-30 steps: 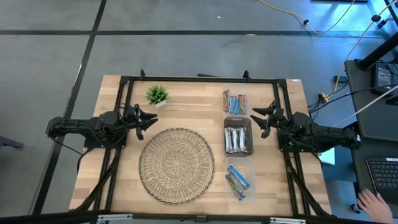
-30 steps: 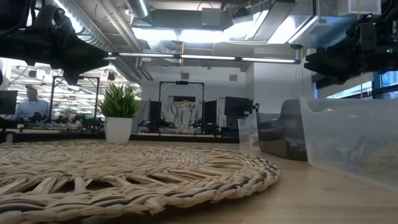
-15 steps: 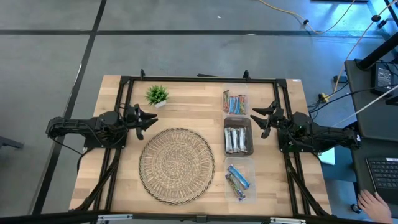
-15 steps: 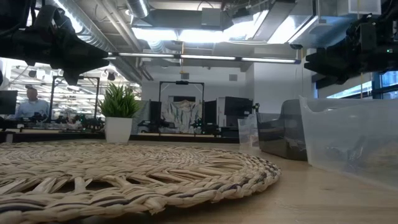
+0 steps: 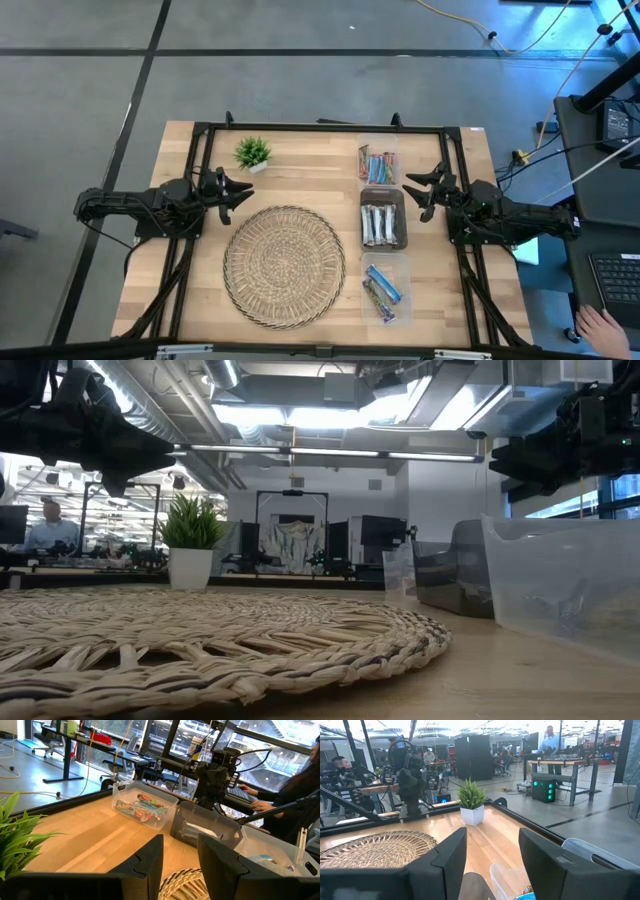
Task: Pick and place Granola Bars by type
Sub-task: Return to Home Position
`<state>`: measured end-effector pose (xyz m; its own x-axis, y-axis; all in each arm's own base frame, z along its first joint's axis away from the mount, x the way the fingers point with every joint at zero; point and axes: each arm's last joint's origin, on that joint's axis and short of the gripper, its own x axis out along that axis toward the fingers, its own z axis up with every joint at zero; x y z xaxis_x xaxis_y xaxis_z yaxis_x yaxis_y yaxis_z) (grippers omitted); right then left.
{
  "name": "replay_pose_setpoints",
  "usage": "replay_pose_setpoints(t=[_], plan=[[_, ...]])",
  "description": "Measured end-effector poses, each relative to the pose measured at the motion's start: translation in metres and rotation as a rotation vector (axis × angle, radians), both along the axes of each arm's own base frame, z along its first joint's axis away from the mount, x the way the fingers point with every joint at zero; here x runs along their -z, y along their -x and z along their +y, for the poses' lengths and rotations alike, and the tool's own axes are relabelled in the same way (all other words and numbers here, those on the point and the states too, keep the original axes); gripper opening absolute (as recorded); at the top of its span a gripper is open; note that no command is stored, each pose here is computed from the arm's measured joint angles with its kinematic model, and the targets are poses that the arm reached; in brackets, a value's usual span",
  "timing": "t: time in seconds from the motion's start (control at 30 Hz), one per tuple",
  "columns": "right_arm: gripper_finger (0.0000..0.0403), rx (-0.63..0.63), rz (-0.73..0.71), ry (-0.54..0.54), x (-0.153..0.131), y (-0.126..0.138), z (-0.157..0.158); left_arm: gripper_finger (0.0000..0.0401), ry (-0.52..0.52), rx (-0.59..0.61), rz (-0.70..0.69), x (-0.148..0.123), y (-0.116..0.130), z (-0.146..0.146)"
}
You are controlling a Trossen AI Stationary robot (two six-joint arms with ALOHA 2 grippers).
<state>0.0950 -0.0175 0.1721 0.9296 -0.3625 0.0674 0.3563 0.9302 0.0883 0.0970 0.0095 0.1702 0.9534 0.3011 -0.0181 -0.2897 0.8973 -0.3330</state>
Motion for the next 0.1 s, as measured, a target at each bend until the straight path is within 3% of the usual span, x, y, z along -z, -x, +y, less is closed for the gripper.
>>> replay_pose_setpoints(t=[0.1], plan=[[0.0184,0.0,0.0,0.0,0.0,0.0,0.0,0.0114,0.0,0.0,0.0,0.0,0.0,0.0]])
